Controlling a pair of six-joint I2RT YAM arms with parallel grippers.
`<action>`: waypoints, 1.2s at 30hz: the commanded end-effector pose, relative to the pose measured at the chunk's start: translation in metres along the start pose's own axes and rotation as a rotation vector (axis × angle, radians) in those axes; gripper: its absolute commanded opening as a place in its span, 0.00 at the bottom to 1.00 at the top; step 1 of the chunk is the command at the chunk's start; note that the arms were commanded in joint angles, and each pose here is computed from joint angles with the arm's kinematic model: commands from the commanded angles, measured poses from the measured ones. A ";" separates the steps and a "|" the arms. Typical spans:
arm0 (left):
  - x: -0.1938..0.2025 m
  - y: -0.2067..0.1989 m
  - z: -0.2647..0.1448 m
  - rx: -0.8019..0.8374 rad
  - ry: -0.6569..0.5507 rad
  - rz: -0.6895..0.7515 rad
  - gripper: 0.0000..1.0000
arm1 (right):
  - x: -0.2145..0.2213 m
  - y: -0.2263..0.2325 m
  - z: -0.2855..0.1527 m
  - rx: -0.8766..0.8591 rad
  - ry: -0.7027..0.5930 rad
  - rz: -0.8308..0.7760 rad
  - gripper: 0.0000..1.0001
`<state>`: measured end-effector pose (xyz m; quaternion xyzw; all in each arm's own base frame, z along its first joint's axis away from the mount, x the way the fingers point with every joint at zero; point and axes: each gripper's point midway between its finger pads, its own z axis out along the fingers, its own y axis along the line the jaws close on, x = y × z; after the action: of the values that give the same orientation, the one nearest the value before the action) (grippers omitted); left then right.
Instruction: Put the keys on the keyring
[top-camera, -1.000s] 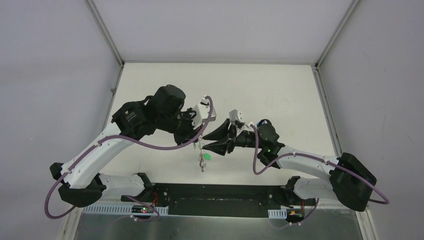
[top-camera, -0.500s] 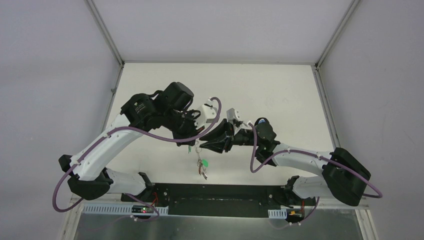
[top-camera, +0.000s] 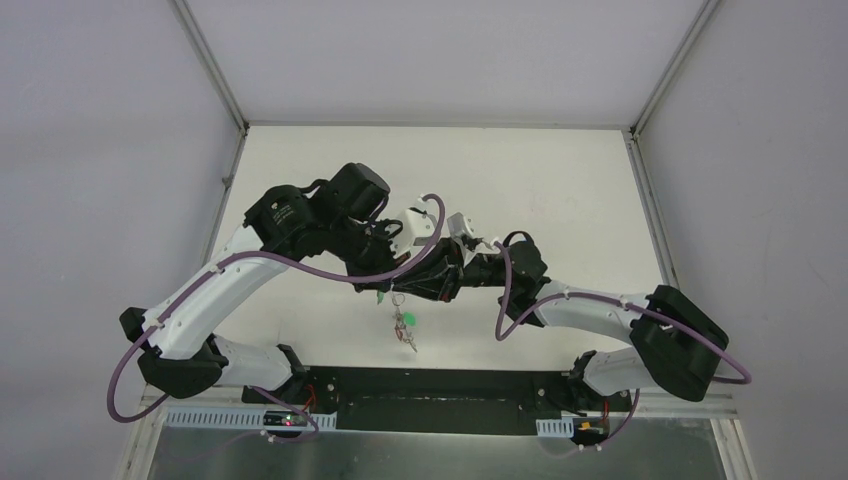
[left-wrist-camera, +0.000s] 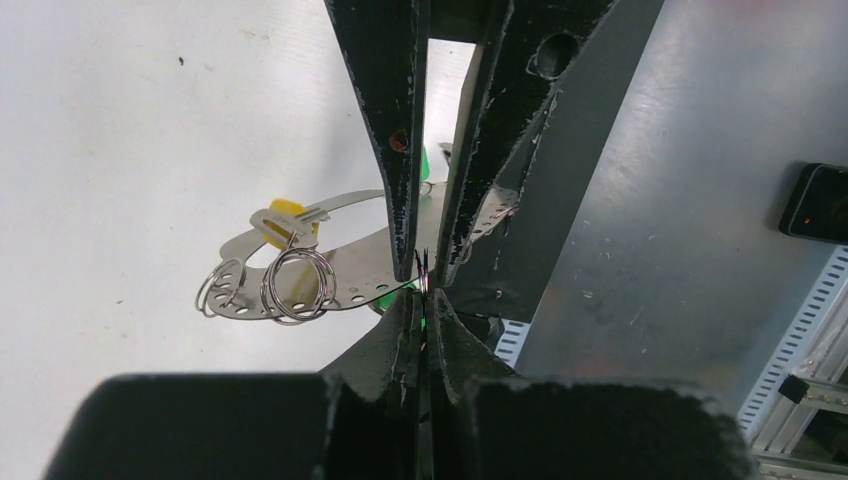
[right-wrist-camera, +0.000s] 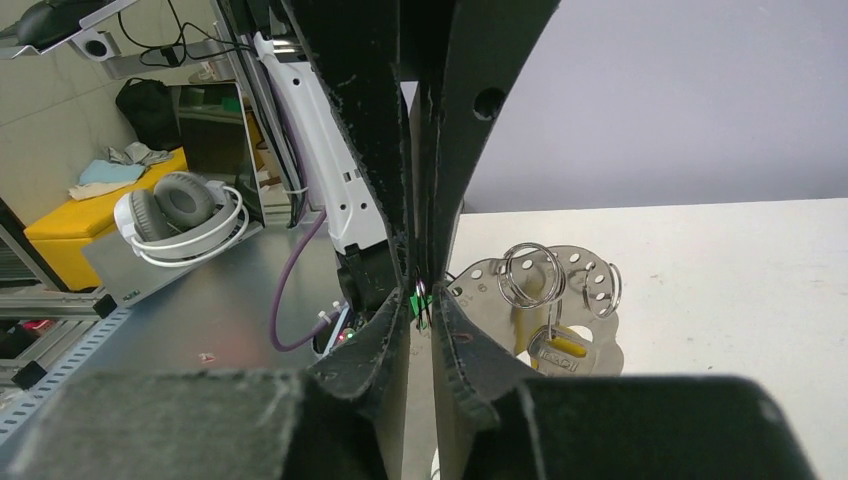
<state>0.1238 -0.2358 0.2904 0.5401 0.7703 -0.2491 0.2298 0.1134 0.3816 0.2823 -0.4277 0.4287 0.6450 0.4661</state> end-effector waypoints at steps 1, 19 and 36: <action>-0.014 -0.006 -0.008 0.013 -0.072 0.032 0.00 | -0.023 0.012 0.009 -0.069 -0.057 -0.050 0.14; -0.025 -0.003 -0.018 -0.045 -0.204 0.035 0.26 | -0.021 0.013 0.007 -0.066 -0.057 -0.047 0.00; -0.021 -0.013 -0.051 -0.130 -0.704 0.045 0.46 | -0.021 0.012 0.001 -0.026 -0.061 -0.045 0.00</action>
<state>0.1135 -0.2161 0.3182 0.4485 0.6980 -0.3267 0.4526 0.1101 0.3823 0.2725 -0.4285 0.4391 0.6490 0.4498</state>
